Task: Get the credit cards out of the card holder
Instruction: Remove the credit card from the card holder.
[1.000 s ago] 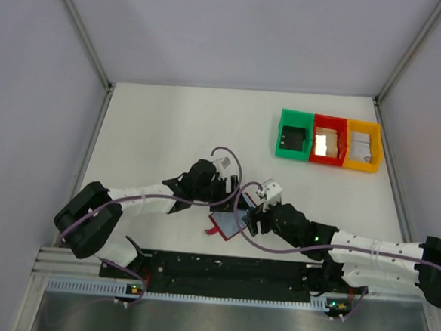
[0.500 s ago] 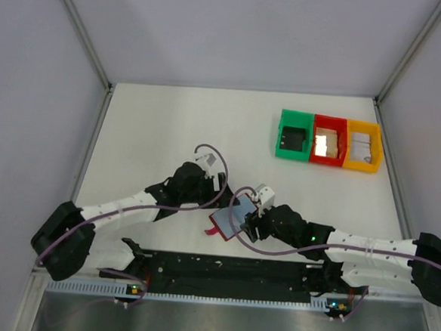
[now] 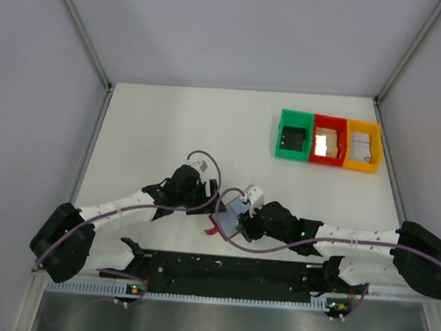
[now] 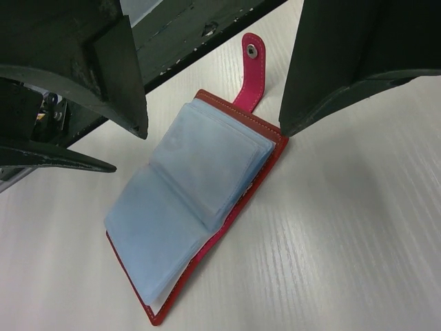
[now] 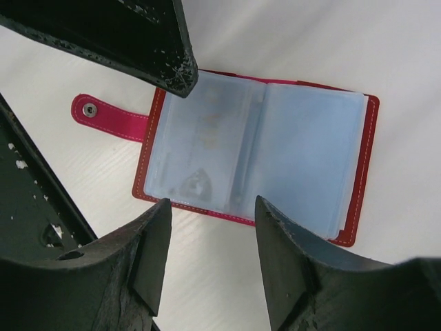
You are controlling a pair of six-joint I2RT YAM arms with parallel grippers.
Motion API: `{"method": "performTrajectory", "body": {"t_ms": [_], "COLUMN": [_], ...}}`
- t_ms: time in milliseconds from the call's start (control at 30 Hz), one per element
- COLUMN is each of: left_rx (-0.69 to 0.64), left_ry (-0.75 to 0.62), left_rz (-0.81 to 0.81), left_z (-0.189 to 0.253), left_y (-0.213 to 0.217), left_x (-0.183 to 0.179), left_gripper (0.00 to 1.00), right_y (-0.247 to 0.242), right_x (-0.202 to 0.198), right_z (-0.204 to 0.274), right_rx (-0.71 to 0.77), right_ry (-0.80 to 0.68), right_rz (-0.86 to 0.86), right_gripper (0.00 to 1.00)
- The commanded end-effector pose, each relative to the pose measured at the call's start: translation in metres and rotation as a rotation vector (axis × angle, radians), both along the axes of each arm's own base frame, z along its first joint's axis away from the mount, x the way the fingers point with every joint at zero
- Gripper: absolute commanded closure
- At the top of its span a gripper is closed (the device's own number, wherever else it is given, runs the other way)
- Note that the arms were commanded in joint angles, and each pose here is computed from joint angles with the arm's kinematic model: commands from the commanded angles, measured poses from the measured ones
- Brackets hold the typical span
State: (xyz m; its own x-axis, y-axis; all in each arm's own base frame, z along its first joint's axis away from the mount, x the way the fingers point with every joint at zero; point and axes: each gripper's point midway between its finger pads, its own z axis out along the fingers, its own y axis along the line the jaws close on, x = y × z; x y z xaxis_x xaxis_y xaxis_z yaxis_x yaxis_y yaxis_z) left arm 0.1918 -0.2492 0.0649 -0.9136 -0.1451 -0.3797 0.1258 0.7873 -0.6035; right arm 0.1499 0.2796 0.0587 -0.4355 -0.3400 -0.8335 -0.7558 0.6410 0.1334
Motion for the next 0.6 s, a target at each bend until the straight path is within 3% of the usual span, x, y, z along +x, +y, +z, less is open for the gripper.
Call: {"method": "performTrajectory", "body": {"t_ms": [0,567], "left_rx": [-0.042,-0.078], "left_ry": [-0.034,-0.099], "left_rz": [0.021,0.140], "left_z": [0.012,0.017], "left_y": [0.000,0.029], "left_x": [0.001,-0.006], "left_gripper": [0.20,0.22], "right_y": [0.028,0.040], "right_x": [0.008,-0.008], "right_z": [0.027,-0.034], "right_rx": [0.030,-0.182], "right_ry": [-0.067,-0.009], "right_rz": [0.068,0.215], "right_gripper": [0.51,0.53]}}
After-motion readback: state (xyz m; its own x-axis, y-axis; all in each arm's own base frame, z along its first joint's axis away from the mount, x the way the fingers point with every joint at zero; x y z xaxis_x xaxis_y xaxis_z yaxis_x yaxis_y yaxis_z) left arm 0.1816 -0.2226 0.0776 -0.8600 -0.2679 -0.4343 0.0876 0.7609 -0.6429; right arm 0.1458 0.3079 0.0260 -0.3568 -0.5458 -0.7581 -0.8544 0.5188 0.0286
